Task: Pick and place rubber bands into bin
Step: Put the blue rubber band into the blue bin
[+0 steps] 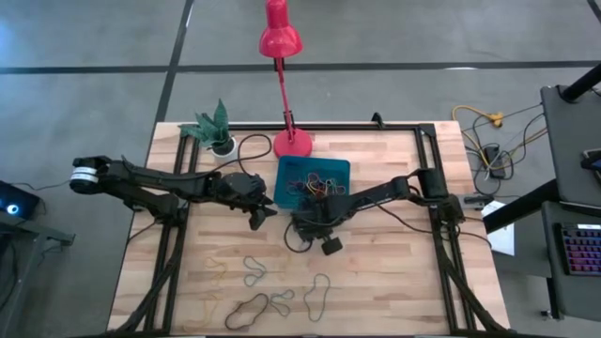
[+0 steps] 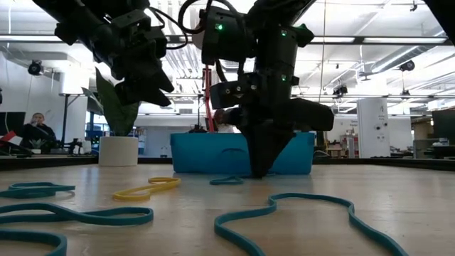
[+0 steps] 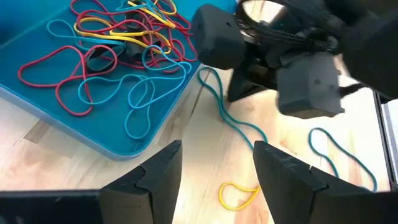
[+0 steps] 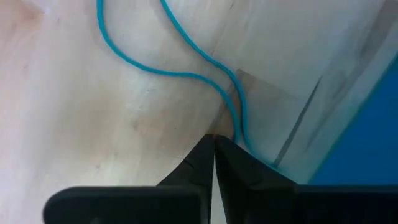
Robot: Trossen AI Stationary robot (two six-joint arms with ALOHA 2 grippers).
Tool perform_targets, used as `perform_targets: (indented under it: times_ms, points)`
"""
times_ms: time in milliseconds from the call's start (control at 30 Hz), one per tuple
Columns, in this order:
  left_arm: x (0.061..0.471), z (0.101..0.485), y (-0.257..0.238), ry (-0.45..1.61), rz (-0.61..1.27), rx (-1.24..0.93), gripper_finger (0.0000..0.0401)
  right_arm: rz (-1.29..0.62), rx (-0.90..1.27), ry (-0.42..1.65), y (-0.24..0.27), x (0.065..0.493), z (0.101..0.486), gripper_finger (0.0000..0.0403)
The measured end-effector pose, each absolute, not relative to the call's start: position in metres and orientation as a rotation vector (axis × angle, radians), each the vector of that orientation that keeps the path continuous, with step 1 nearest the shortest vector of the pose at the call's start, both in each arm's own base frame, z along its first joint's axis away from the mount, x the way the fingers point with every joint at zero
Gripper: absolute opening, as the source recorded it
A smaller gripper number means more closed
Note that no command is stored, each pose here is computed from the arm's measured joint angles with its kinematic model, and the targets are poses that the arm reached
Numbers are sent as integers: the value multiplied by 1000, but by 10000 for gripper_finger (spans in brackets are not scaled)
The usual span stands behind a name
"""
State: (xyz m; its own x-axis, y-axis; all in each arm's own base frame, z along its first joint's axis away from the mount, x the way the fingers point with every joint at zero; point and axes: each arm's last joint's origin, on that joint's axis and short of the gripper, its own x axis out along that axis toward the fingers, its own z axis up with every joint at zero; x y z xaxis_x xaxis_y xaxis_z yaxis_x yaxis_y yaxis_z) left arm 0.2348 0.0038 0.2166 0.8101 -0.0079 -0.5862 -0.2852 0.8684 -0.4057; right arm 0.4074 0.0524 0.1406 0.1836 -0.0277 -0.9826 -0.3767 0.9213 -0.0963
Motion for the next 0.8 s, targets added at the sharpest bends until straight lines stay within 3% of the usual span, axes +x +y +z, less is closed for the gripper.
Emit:
perform_targets:
  times_ms: [267, 533, 800]
  points:
    - [235, 217, 4, 614, 155, -504, 183, 101, -306, 1153, 44, 410, 198, 8]
    - [235, 217, 4, 611, 141, -462, 183, 191, -365, 1234, 50, 412, 171, 17]
    - [235, 217, 4, 615, 141, -463, 183, 237, -429, 1285, 55, 418, 147, 97]
